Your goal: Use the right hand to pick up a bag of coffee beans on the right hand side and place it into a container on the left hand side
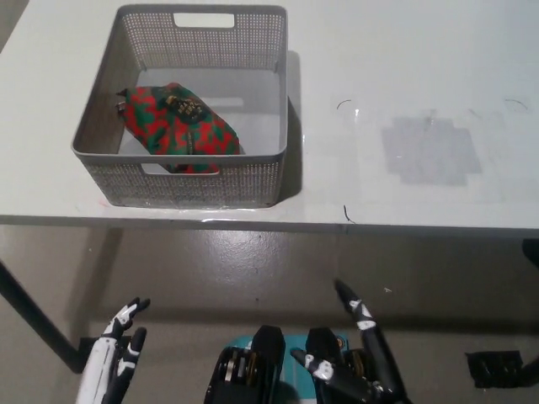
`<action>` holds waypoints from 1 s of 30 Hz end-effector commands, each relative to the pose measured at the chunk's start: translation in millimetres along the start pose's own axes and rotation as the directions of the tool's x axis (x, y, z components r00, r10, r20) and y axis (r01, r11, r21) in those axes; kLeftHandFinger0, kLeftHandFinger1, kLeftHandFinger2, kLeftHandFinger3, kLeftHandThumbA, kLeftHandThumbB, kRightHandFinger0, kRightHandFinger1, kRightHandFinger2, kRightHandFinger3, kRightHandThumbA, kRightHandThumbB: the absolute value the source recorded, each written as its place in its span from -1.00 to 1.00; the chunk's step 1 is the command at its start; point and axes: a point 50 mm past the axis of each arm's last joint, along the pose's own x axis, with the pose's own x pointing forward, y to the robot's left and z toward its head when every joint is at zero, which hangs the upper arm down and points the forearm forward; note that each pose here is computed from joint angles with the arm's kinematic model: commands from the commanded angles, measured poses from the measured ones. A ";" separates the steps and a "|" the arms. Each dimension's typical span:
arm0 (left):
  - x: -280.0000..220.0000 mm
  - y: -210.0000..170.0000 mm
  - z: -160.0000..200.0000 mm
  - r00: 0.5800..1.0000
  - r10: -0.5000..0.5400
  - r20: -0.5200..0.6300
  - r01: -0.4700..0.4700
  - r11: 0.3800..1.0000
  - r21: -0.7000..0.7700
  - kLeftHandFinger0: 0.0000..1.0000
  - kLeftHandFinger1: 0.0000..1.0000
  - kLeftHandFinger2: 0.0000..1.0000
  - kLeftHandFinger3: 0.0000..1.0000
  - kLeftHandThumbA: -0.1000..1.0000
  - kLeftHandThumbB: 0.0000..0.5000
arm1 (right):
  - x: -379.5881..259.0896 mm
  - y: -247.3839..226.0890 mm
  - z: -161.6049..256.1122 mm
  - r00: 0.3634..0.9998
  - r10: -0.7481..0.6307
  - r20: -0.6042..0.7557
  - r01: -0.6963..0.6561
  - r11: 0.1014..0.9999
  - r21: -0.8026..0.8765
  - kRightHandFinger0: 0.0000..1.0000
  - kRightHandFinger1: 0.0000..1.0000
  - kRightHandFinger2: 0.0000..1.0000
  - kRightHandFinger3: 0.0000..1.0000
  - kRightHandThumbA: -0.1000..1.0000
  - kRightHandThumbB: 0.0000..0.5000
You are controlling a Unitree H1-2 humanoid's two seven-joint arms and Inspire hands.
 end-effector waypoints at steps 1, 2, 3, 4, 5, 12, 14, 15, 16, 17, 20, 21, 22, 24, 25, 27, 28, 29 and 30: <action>34.1 9.6 14.2 0.998 0.010 0.060 -0.008 1.000 -0.026 1.00 1.00 1.00 1.00 1.00 0.44 | 36.2 -4.7 20.9 0.984 -0.037 0.176 0.031 0.999 0.037 1.00 1.00 1.00 1.00 1.00 0.11; 42.1 8.8 18.1 0.997 0.003 0.073 -0.001 1.000 -0.028 1.00 1.00 1.00 1.00 1.00 0.44 | 41.0 -8.2 22.3 0.982 -0.050 0.181 0.048 0.999 0.014 1.00 1.00 1.00 1.00 1.00 0.11; 49.7 8.0 21.2 0.996 -0.004 0.084 0.006 1.000 -0.026 1.00 1.00 1.00 1.00 1.00 0.37 | 46.0 -10.9 22.0 0.982 -0.057 0.178 0.061 0.998 -0.016 1.00 1.00 1.00 1.00 1.00 -0.05; 57.7 6.6 25.1 0.995 -0.013 0.096 0.015 1.000 -0.025 1.00 1.00 1.00 1.00 1.00 0.37 | 49.2 -14.8 23.0 0.982 -0.067 0.179 0.073 0.997 -0.023 1.00 1.00 1.00 1.00 1.00 -0.08; 62.8 6.0 28.3 0.994 -0.019 0.105 0.022 0.999 -0.023 1.00 1.00 1.00 1.00 1.00 0.37 | 50.6 -17.6 23.2 0.982 -0.075 0.175 0.084 0.996 -0.041 1.00 1.00 1.00 1.00 1.00 -0.13; 77.7 4.6 37.9 0.994 -0.023 0.111 0.024 1.000 -0.015 1.00 1.00 1.00 1.00 1.00 -0.06 | 51.5 -26.5 17.2 0.978 -0.115 0.175 0.118 0.993 -0.004 1.00 1.00 1.00 1.00 1.00 -1.00; 76.7 4.5 36.6 0.996 -0.006 0.088 0.008 1.000 -0.020 1.00 1.00 1.00 1.00 1.00 -0.36 | 50.0 -27.0 17.2 0.976 -0.120 0.180 0.123 0.992 -0.005 1.00 1.00 1.00 1.00 1.00 -1.00; 76.7 4.8 36.3 0.996 -0.001 0.085 0.003 1.000 -0.018 1.00 1.00 1.00 1.00 1.00 -0.47 | 50.2 -26.9 17.4 0.976 -0.121 0.180 0.124 0.992 -0.007 1.00 1.00 1.00 1.00 1.00 -1.00; 77.2 4.5 35.6 0.997 0.007 0.080 -0.006 1.000 -0.014 1.00 1.00 1.00 1.00 1.00 -0.55 | 50.4 -27.3 17.0 0.977 -0.123 0.176 0.127 0.992 -0.012 1.00 1.00 1.00 1.00 1.00 -1.00; 77.8 3.8 34.5 0.997 0.013 0.078 -0.012 1.000 -0.013 1.00 1.00 1.00 1.00 1.00 -0.66 | 50.4 -27.8 16.3 0.977 -0.128 0.171 0.134 0.991 -0.024 1.00 1.00 1.00 1.00 1.00 -1.00; 78.8 2.2 31.0 0.997 0.012 0.074 -0.010 1.000 -0.020 1.00 1.00 1.00 1.00 1.00 -0.73 | 48.9 -28.7 15.7 0.977 -0.140 0.161 0.151 0.987 -0.056 1.00 1.00 1.00 1.00 1.00 -1.00; 79.7 2.0 30.9 0.997 0.009 0.071 -0.008 1.000 -0.016 1.00 1.00 1.00 1.00 1.00 -0.72 | 49.1 -29.0 15.9 0.978 -0.142 0.155 0.151 0.987 -0.053 1.00 1.00 1.00 1.00 0.88 -1.00; 81.0 2.0 31.2 0.997 0.006 0.072 -0.005 1.000 -0.013 1.00 1.00 1.00 1.00 1.00 -0.71 | 50.2 -29.3 16.1 0.978 -0.141 0.152 0.151 0.987 -0.051 1.00 1.00 1.00 1.00 0.75 -1.00; 83.4 2.5 33.5 0.997 -0.002 0.072 0.002 1.000 -0.006 1.00 1.00 1.00 1.00 1.00 -0.72 | 51.8 -29.3 16.7 0.978 -0.145 0.152 0.152 0.988 -0.036 1.00 1.00 1.00 1.00 0.54 -1.00; 85.3 3.1 34.7 0.997 -0.009 0.073 0.009 1.000 0.006 1.00 1.00 1.00 1.00 1.00 -0.76 | 53.2 -29.5 17.1 0.977 -0.147 0.155 0.155 0.987 -0.039 1.00 1.00 1.00 1.00 0.31 -1.00; 87.5 3.9 36.4 0.997 -0.016 0.077 0.015 1.000 0.016 1.00 1.00 1.00 1.00 1.00 -0.81 | 55.4 -29.9 17.8 0.977 -0.147 0.157 0.155 0.987 -0.042 1.00 1.00 1.00 1.00 0.17 -1.00; 89.1 4.5 37.6 0.996 -0.034 0.083 0.034 0.999 0.007 1.00 1.00 1.00 1.00 1.00 -0.85 | 56.2 -29.8 18.7 0.976 -0.149 0.158 0.157 0.987 -0.040 1.00 1.00 1.00 1.00 -0.06 -1.00; 89.7 4.7 38.0 0.996 -0.038 0.084 0.037 0.999 0.008 1.00 1.00 1.00 1.00 1.00 -0.84 | 56.6 -29.7 19.0 0.975 -0.150 0.161 0.158 0.987 -0.039 1.00 1.00 1.00 1.00 -0.17 -1.00; 90.8 5.2 38.4 0.995 -0.054 0.081 0.053 0.998 0.021 1.00 1.00 1.00 1.00 1.00 -0.80 | 56.2 -29.7 19.3 0.975 -0.150 0.163 0.161 0.986 -0.052 1.00 1.00 1.00 1.00 -0.41 -1.00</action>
